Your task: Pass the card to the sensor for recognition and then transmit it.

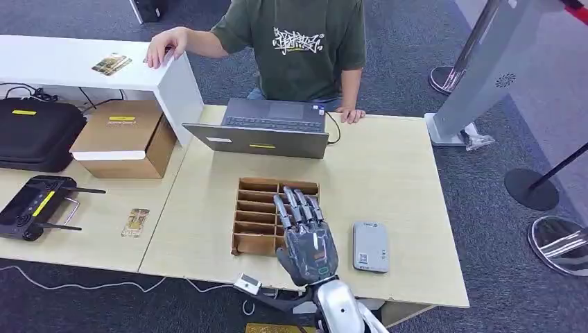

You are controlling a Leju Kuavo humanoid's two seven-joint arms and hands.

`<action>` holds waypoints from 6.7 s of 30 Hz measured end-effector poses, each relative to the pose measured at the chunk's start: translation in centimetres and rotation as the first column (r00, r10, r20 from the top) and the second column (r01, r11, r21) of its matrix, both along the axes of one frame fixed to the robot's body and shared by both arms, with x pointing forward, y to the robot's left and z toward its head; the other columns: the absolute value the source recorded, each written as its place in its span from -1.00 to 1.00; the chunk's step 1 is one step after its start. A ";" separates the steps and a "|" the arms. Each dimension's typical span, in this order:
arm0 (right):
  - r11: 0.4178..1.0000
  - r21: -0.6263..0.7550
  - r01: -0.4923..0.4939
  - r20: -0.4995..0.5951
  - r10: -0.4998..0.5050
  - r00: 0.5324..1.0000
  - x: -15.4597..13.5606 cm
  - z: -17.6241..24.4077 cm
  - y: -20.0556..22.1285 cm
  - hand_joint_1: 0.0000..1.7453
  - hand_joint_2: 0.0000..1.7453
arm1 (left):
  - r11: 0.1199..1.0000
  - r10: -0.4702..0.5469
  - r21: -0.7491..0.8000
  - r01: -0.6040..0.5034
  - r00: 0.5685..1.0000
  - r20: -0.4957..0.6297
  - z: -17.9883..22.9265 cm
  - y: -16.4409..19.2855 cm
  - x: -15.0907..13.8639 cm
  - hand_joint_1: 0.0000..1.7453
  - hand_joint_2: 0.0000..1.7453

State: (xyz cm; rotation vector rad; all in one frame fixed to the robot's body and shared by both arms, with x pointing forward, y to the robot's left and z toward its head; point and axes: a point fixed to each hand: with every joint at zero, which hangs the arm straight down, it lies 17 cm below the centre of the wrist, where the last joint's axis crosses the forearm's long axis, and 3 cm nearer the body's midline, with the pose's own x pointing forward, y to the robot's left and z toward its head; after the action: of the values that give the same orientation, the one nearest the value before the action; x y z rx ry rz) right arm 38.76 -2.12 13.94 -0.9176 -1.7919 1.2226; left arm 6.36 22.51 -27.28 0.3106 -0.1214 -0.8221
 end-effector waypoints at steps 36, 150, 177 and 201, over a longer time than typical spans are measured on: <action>0.996 -0.056 -0.071 -0.252 0.054 0.966 0.9 -5.3 4.5 -1.00 1.00 | 1.000 0.029 0.012 -0.029 0.999 0.024 0.1 0.0 0.2 -1.00 -1.00; 0.991 -0.110 0.082 -0.307 -0.112 0.945 1.3 -7.3 -1.3 -1.00 1.00 | 0.999 0.033 0.023 -0.033 0.999 0.010 0.2 0.1 -0.4 -1.00 -1.00; 0.968 -0.215 0.129 -0.260 -0.184 0.948 3.2 -8.1 -4.4 -1.00 1.00 | 0.998 0.060 0.002 -0.060 0.998 -0.007 0.0 0.0 -1.1 -1.00 -1.00; 0.965 -0.206 0.165 -0.266 -0.218 0.939 1.9 -7.9 -6.9 -1.00 1.00 | 0.997 0.071 0.002 -0.071 0.997 -0.023 -0.1 0.1 -1.5 -1.00 -1.00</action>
State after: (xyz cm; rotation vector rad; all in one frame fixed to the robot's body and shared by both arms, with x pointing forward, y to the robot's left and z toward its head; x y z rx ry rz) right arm 40.67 -9.00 5.99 -0.9384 -1.3471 1.3314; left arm 4.90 22.61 -27.34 0.3047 -0.0876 -0.7551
